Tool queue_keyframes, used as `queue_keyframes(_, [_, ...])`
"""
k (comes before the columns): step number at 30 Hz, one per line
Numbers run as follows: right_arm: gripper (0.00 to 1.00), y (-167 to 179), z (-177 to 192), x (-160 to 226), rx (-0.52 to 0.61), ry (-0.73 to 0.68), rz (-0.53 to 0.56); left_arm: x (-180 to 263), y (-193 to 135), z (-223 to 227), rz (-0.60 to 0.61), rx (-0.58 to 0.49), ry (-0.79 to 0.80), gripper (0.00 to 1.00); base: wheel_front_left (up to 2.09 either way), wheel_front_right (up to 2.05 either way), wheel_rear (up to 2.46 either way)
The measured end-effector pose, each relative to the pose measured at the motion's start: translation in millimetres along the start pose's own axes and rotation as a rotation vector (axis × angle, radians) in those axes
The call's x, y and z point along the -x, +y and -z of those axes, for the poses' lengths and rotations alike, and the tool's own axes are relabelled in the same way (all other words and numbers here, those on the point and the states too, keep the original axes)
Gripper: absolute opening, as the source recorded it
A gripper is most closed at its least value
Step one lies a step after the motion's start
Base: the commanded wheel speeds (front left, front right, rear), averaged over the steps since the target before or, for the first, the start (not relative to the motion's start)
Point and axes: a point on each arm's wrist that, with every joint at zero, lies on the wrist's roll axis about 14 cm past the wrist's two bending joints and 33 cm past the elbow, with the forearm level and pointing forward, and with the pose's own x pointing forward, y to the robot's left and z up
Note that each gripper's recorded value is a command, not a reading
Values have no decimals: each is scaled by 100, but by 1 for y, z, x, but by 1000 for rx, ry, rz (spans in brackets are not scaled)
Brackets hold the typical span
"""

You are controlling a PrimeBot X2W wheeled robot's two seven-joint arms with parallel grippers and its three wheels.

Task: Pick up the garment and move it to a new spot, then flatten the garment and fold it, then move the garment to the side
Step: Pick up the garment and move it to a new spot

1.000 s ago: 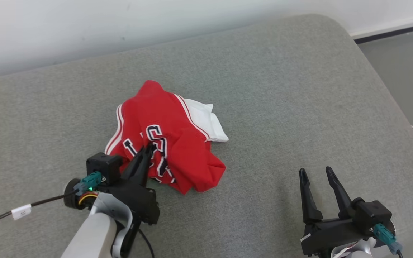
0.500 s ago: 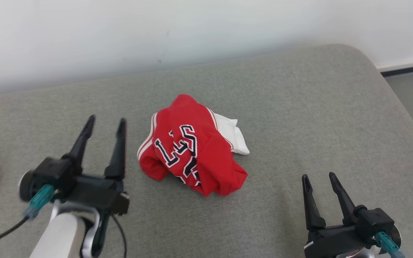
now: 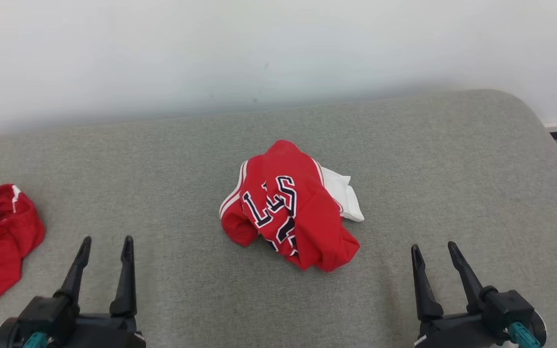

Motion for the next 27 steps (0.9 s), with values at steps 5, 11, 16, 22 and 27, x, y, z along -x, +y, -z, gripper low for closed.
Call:
queue_keyframes(5, [100,4,6,0,2,17,-12,13,15,-6,-68,15,-27,100,0,0,0])
queue_keyframes(11, [100,8,10,-1,0,29,-25,32,27,0,-143,42,-21,100,0,0,0])
queue_keyframes(16, [100,10,12,-1,-2,36,-30,37,27,-3,-151,43,-39,100,0,0,0])
queue_keyframes(22, [100,12,14,-2,-3,43,-36,45,31,7,-170,38,-13,100,0,0,0])
queue_keyframes(27, [100,13,16,-2,-3,47,-38,46,29,14,-154,-1,15,100,0,0,0])
